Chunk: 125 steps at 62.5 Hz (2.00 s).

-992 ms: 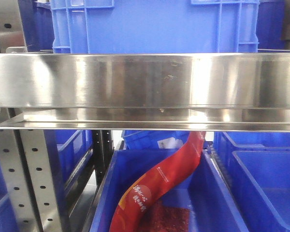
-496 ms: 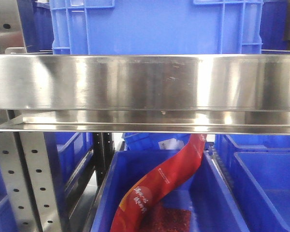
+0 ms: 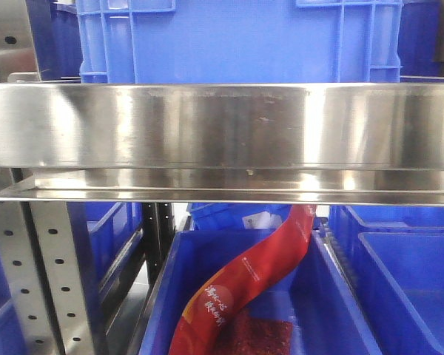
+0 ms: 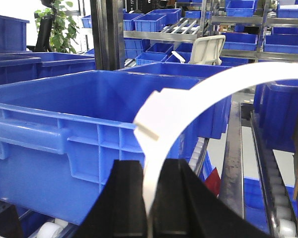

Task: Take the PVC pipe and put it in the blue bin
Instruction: 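Move both held clamps over the open blue bin, then open both grippers to drop the clamps into the blue bin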

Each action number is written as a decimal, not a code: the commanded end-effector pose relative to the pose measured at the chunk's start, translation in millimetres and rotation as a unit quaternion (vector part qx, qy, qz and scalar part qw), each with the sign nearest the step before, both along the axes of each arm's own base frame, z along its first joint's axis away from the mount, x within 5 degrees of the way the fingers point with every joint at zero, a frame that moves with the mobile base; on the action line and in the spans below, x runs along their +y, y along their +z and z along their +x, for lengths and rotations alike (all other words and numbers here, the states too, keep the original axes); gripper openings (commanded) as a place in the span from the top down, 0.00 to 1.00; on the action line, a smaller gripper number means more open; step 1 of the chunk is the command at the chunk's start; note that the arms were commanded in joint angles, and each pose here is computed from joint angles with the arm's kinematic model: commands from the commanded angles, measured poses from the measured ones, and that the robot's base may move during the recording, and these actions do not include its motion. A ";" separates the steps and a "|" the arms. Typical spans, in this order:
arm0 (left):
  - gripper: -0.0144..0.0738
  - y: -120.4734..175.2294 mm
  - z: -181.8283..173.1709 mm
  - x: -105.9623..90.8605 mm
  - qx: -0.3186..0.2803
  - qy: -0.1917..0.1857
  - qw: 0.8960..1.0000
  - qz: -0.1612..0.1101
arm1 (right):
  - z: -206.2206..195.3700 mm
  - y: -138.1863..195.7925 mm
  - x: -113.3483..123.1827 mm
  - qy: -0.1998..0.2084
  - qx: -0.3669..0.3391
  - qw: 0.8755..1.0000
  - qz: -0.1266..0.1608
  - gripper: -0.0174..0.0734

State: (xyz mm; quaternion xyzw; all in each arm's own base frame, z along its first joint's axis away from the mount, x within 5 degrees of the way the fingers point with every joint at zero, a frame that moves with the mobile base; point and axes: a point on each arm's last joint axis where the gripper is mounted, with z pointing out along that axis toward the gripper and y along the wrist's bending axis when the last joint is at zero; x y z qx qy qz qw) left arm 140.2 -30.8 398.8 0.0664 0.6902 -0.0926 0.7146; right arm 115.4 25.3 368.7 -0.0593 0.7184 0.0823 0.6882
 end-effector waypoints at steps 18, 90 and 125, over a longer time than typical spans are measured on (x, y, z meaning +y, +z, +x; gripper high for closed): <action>0.96 9.5 -0.8 -5.2 0.085 -0.027 0.996 0.024 | 0.7 9.7 -2.8 -0.027 0.140 0.989 0.034 0.99; 0.96 84.3 168.7 -107.8 0.098 -0.134 0.986 0.016 | 182.6 100.9 68.7 0.095 0.220 0.971 -0.008 0.99; 0.87 45.4 247.8 -140.9 0.135 -0.134 0.981 0.026 | 259.7 75.3 89.9 0.097 0.252 0.963 -0.014 0.82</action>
